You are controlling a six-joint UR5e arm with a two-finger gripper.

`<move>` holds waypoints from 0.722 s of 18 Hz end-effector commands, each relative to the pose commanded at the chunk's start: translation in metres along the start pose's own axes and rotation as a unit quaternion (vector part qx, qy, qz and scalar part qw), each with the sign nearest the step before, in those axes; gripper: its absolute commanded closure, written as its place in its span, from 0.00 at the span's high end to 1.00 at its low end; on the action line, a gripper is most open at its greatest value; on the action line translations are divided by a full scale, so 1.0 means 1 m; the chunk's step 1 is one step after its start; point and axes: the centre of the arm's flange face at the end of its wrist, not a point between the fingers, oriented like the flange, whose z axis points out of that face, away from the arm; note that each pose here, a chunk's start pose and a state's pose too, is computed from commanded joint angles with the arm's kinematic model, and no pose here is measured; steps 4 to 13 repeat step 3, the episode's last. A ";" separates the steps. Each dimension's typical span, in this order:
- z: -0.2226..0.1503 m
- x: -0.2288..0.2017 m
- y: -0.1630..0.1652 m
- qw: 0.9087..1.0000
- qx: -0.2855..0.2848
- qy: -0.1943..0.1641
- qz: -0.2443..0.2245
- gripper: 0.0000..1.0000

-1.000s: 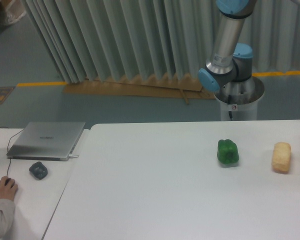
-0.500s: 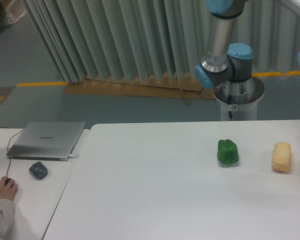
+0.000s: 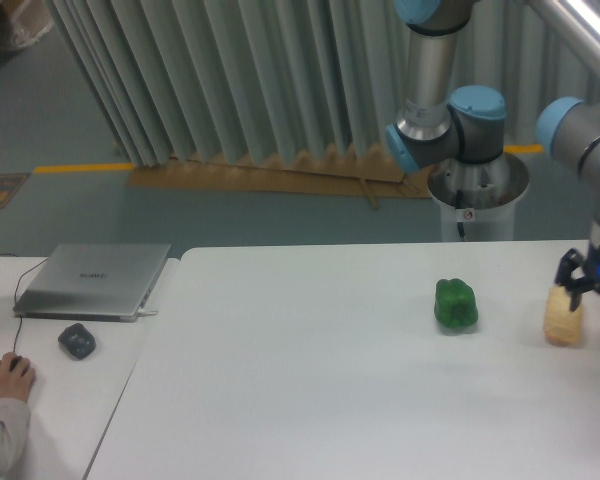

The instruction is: Place the red peppers in a basket

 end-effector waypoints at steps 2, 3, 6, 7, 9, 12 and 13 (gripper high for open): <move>-0.010 0.000 0.003 1.000 0.008 -0.005 -0.003 1.00; -0.012 -0.004 0.008 1.000 0.015 -0.001 -0.009 1.00; -0.012 -0.004 0.008 1.000 0.015 -0.001 -0.009 1.00; -0.012 -0.004 0.008 1.000 0.015 -0.001 -0.009 1.00; -0.012 -0.004 0.008 1.000 0.015 -0.001 -0.009 1.00; -0.012 -0.004 0.008 1.000 0.015 -0.001 -0.009 1.00; -0.012 -0.004 0.008 1.000 0.015 -0.001 -0.009 1.00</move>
